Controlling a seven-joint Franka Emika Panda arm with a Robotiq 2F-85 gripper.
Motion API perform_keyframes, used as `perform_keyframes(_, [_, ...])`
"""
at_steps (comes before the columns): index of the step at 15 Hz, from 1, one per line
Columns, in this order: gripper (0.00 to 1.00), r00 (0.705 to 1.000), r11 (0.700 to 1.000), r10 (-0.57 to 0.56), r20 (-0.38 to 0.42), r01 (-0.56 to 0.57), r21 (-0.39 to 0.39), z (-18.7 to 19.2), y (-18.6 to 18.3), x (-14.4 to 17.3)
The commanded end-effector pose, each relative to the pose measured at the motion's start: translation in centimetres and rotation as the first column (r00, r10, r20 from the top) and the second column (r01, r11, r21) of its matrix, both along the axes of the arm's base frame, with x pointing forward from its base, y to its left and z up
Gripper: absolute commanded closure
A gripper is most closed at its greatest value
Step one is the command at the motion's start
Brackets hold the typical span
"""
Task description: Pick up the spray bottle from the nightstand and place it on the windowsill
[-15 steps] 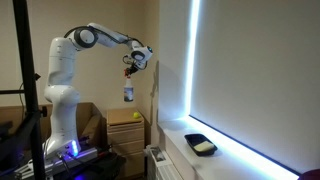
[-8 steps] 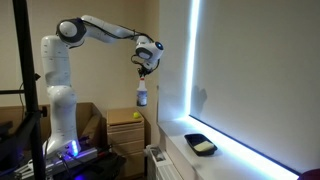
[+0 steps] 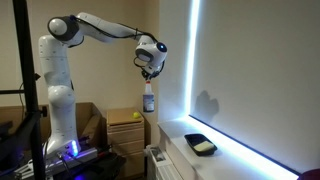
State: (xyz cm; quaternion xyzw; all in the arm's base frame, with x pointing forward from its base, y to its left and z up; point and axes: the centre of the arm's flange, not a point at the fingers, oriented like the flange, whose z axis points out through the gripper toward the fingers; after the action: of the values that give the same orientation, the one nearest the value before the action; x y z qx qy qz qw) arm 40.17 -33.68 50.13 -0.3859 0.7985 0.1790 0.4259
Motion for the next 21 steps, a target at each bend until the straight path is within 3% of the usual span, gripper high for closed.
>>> perform_keyframes(1, [0.93,0.991,0.991,-0.131,0.002,0.131,-0.038,-2.5,-3.0,3.8])
perform_keyframes(4, [0.93,0.946,0.943,-0.324,0.029,0.325,-0.071,-5.6,-7.7,7.4])
perform_keyframes(8, [0.93,0.845,0.841,-0.531,0.065,0.535,-0.086,-8.6,-11.4,11.2])
perform_keyframes(12, [0.93,0.742,0.739,-0.67,0.021,0.67,-0.065,-11.2,-13.3,12.7])
perform_keyframes(16, [0.93,0.658,0.659,-0.752,-0.039,0.75,-0.051,-13.7,-13.6,12.2])
perform_keyframes(19, [0.93,0.616,0.619,-0.784,-0.075,0.785,-0.026,-14.9,-13.2,11.7])
perform_keyframes(21, [0.93,0.625,0.628,-0.776,-0.082,0.778,-0.02,-14.8,-12.5,11.3])
